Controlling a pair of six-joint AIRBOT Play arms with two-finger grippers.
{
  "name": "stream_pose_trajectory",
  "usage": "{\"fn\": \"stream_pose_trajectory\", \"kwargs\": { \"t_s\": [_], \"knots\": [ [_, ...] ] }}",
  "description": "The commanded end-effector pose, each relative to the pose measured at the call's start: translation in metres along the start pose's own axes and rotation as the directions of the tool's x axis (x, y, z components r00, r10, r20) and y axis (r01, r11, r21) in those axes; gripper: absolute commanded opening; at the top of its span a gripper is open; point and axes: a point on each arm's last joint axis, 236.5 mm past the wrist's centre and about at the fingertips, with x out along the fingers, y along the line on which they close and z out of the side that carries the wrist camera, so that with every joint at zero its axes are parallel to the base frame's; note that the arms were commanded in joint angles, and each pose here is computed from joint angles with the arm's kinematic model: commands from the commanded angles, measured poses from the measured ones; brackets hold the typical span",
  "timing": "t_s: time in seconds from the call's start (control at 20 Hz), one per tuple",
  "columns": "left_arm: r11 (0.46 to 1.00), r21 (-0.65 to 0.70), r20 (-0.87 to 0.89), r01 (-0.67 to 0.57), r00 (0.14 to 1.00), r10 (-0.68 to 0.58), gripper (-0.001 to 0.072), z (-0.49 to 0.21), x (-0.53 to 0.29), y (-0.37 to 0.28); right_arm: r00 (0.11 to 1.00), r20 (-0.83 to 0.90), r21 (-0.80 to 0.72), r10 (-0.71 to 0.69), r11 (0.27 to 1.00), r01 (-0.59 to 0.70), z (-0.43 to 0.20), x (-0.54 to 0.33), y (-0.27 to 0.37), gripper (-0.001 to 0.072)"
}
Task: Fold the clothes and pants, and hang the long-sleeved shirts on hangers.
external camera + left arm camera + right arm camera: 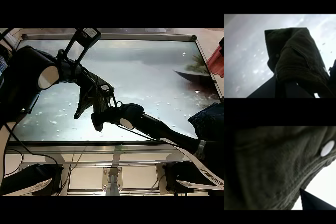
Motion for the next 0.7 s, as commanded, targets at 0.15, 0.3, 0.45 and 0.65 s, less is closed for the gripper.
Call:
{"fn": "stream_pose_trajectory", "kwargs": {
  "t_s": [0.15,0.3,0.45,0.65],
  "knots": [
    [1.0,0.001,-0.001,-0.011,1.0,0.011,0.0068,-0.001,0.0,0.003,0.989,-0.139,0.052,-0.048,0.997,0.056,-0.04,0.026,-0.011,0.0146],
    [0.995,0.008,-0.013,-0.097,0.995,0.097,0.0068,-0.003,-0.001,0.024,0.989,-0.139,0.036,-0.051,0.998,0.056,-0.038,0.015,-0.01,0.002],
    [0.983,0.009,-0.058,-0.186,0.981,0.186,0.0068,-0.016,-0.009,0.046,0.973,-0.207,-0.122,-0.106,0.989,0.082,-0.049,-0.03,-0.018,0.002],
    [0.983,0.019,-0.166,-0.18,0.969,0.181,0.0076,-0.043,-0.018,0.046,0.981,-0.167,-0.418,-0.098,0.908,0.019,-0.039,-0.127,-0.011,0.0019]
  ]
}}
